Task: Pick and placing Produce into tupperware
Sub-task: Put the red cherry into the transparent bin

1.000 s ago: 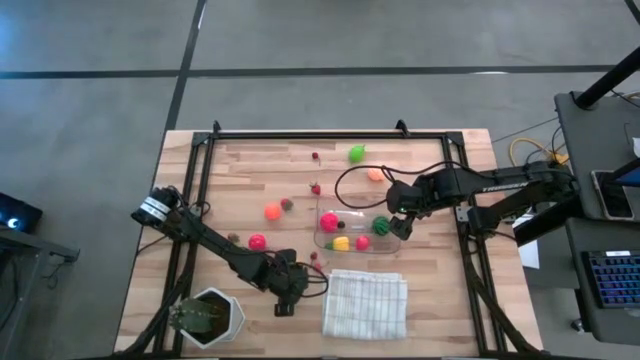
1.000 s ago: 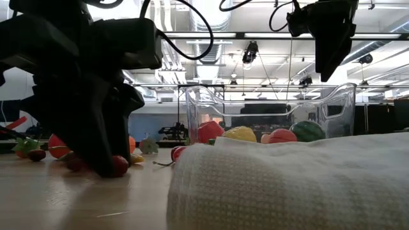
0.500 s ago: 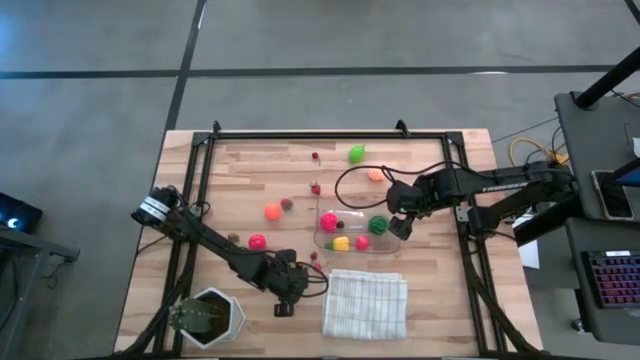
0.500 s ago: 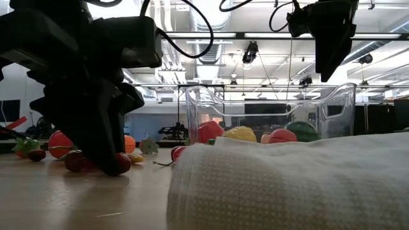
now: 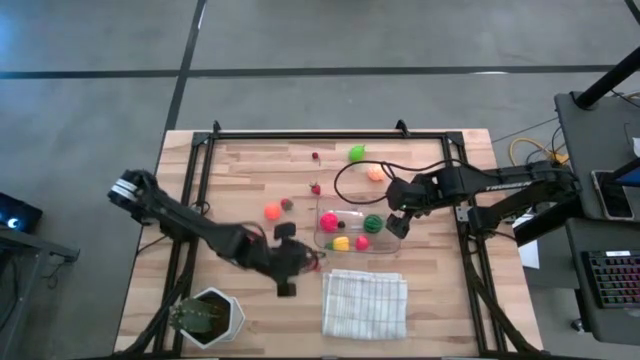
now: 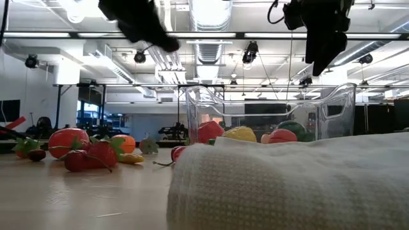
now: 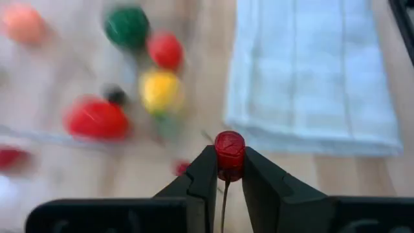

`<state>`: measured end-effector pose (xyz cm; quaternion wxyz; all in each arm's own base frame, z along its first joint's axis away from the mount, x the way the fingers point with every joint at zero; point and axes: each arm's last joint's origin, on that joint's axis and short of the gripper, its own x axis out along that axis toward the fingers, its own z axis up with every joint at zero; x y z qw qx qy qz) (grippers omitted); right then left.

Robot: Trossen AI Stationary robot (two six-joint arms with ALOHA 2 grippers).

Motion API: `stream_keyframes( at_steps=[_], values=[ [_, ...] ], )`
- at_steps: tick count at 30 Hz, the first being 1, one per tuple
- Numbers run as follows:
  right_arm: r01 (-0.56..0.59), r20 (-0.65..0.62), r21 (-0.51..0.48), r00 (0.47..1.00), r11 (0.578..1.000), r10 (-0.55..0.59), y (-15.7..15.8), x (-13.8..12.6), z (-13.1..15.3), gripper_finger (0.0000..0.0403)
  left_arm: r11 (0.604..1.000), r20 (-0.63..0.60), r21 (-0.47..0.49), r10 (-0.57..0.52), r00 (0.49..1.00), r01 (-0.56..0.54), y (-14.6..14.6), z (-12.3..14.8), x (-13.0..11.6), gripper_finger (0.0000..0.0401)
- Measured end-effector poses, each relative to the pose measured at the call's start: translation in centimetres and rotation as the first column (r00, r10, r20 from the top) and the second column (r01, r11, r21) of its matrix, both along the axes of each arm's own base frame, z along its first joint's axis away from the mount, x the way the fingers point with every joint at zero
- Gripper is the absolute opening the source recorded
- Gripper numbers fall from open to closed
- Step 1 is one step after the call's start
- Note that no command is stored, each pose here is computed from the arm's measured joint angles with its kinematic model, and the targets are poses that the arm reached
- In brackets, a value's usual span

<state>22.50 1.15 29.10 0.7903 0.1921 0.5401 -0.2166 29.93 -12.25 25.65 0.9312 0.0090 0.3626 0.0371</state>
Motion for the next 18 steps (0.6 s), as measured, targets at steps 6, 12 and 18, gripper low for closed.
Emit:
stream_keyframes(
  at_steps=[6, 12, 18],
  values=[
    [0.007, 0.008, 0.003, 1.000, 1.000, -0.007, 0.0, -0.2, 0.2, 0.0365, 0.997, 0.151, 0.026, 0.071, 0.986, -0.076, 5.6, 2.3, 2.0, 0.0041],
    [0.096, 0.078, -0.024, 0.993, 0.995, -0.094, -0.2, -1.6, 1.5, 0.0365, 0.990, 0.225, -0.119, 0.101, 0.969, -0.076, 10.8, 1.8, 4.5, 0.0048],
    [0.168, 0.191, -0.015, 0.968, 0.986, -0.162, -0.5, -3.8, 3.3, 0.0365, 0.938, 0.148, -0.298, 0.228, 0.962, -0.176, 12.5, -0.4, 5.7, 0.0098]
  ],
)
